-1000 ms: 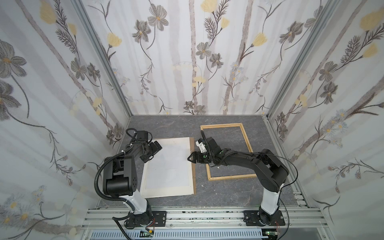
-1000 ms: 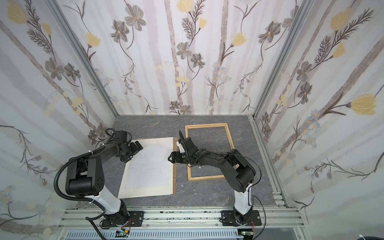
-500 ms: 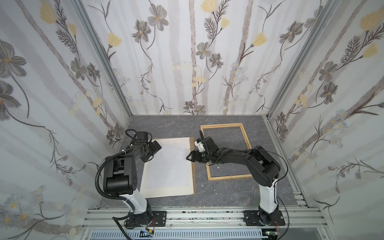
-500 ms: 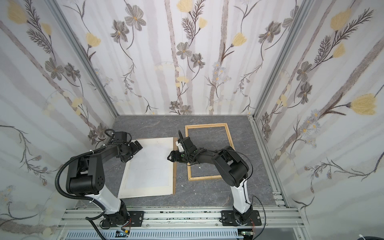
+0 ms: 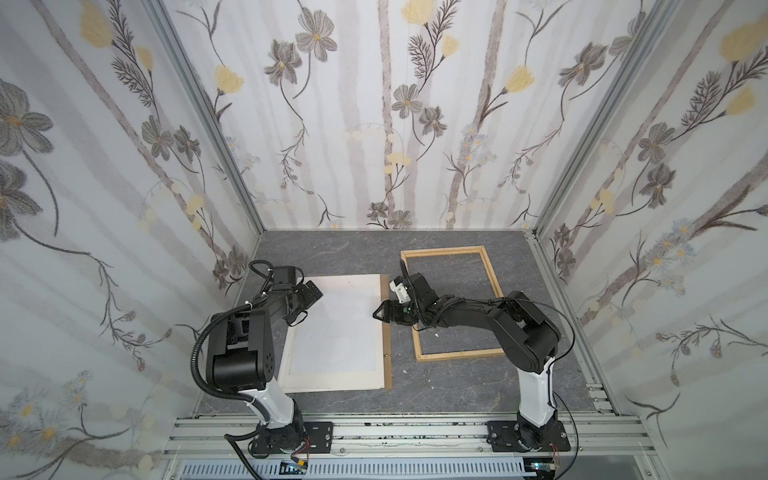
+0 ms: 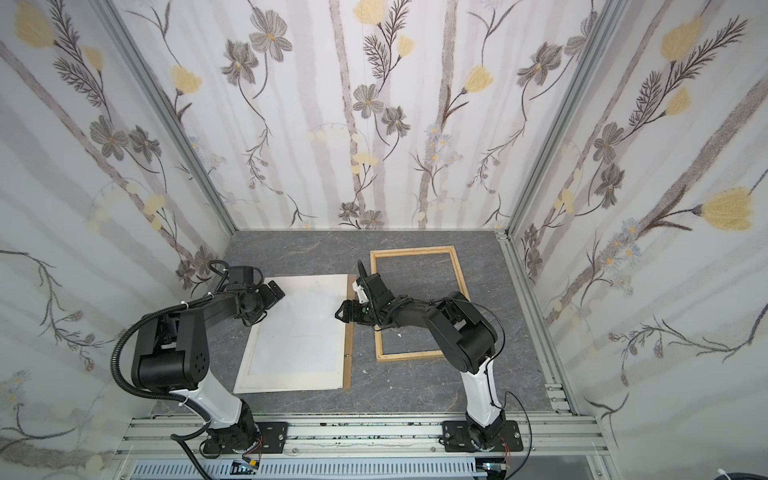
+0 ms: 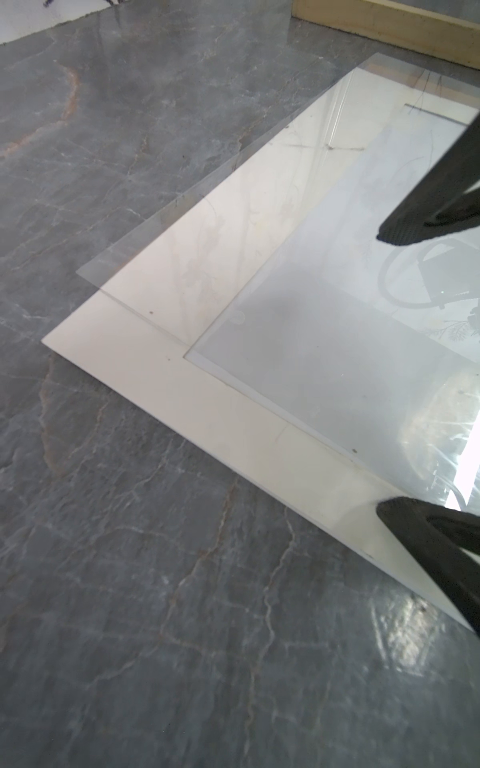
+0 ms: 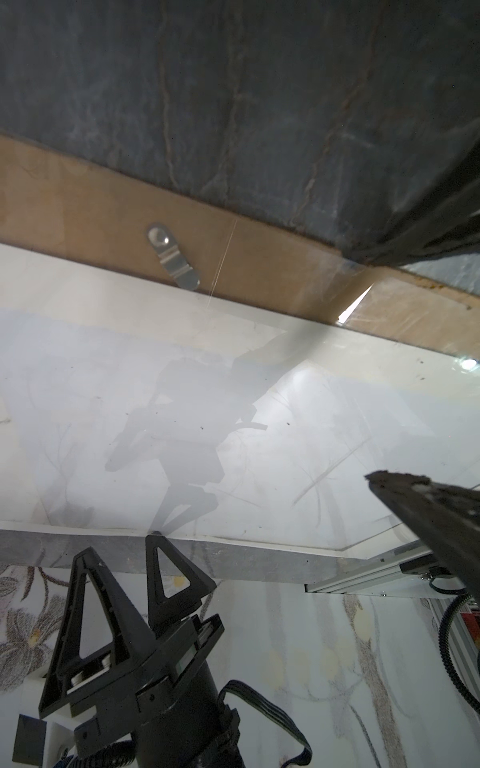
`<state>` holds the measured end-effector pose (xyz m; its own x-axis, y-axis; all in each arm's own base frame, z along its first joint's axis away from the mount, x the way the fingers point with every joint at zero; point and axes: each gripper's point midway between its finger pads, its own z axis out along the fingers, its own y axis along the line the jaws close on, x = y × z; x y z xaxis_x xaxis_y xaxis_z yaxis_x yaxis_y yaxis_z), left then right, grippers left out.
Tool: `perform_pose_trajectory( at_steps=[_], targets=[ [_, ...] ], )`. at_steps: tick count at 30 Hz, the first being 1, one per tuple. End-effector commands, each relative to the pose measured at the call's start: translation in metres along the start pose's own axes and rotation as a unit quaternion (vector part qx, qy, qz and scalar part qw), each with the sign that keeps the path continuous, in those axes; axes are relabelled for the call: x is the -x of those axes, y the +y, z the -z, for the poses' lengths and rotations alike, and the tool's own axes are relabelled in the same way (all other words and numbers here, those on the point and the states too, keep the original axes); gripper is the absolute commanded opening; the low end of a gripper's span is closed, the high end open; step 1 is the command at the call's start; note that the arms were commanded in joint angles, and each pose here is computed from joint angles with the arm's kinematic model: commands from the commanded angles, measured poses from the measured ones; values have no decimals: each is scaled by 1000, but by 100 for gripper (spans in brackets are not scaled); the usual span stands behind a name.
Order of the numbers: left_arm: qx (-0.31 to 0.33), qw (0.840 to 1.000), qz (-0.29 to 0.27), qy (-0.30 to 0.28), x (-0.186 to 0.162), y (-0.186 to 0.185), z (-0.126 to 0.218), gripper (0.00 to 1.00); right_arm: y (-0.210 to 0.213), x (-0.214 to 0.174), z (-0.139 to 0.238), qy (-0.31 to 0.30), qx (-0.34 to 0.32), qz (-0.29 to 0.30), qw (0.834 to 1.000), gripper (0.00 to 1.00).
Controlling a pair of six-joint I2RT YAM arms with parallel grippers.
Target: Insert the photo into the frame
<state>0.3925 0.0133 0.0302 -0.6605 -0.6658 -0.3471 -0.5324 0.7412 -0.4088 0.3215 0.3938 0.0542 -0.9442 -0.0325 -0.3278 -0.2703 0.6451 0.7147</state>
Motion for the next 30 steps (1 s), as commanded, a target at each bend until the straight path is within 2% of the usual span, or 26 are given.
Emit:
perform_pose_trajectory(
  at_steps=[1, 6, 11, 17, 30],
  targets=[
    [22, 997, 26, 64, -34, 16, -3, 99, 39, 14, 13, -23, 73, 25, 997, 77],
    [17, 997, 30, 65, -35, 15, -1, 99, 52, 19, 22, -37, 92, 33, 995, 77],
    [17, 997, 31, 65, -38, 17, -1, 98, 45, 16, 18, -33, 84, 25, 996, 77],
    [11, 997, 35, 67, -42, 17, 1, 98, 12, 19, 14, -48, 11, -5, 999, 78],
    [-4, 997, 40, 59, -44, 14, 13, 98, -18, 15, 3, -37, -31, -30, 998, 78]
  ],
)
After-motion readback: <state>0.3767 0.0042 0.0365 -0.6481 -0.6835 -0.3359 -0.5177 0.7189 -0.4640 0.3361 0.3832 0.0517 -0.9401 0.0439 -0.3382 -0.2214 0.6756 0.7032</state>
